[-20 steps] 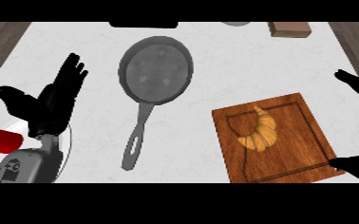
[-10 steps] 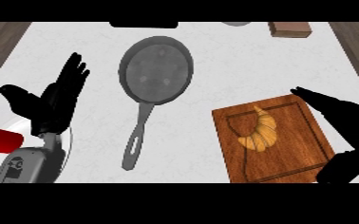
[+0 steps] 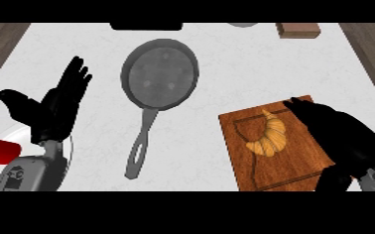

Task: Pick the croissant from the cutting board and place it in the pan

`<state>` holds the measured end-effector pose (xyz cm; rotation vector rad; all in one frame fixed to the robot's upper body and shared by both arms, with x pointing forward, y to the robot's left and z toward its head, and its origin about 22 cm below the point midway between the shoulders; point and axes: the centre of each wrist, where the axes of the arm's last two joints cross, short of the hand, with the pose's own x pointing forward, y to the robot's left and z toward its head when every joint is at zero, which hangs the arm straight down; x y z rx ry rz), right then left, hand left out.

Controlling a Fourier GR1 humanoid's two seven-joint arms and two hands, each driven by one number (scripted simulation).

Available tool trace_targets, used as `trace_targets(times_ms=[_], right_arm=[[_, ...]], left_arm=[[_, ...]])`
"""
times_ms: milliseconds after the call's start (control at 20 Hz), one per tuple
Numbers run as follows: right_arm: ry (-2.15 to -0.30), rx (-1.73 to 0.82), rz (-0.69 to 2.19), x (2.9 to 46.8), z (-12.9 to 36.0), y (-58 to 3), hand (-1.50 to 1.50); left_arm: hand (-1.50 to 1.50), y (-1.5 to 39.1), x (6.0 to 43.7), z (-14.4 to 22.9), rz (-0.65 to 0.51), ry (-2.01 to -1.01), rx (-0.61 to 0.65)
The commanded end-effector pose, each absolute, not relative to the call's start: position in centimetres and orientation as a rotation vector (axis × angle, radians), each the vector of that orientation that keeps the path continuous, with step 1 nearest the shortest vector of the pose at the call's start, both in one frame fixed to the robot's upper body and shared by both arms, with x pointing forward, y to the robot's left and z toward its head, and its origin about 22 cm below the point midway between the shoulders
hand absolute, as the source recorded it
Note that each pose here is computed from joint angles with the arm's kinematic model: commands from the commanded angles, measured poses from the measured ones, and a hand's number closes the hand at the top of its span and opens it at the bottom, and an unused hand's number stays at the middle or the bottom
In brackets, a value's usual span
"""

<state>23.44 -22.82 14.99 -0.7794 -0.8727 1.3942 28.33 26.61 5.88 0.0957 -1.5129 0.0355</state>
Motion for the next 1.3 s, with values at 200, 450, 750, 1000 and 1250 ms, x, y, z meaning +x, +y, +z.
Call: trace_targets(times_ms=[200,450,750,1000,1250], right_arm=[[-0.881,-0.847,1.388,23.7,14.8,-21.1,-1.50],[-0.824,-0.836,1.417,25.2,13.4,-16.9,-1.50],[-0.756,-0.882,1.390,26.6,12.9,-16.3,-1.50],[-0.790,-0.855,1.368,26.6,11.0,-18.3,-1.50],[-0.741,-0.840,1.405,28.3,8.4,-19.0,-1.50]], left_arm=[[0.00,28.0,27.5,8.9,0.047,-1.542,0.106],[0.00,25.9,28.0,5.4,0.046,-1.515,0.110],[0.00,25.7,28.5,5.7,0.037,-1.519,0.103],[0.00,26.8,26.8,4.0,0.045,-1.518,0.110],[0.00,28.5,27.5,5.8,0.040,-1.525,0.096]])
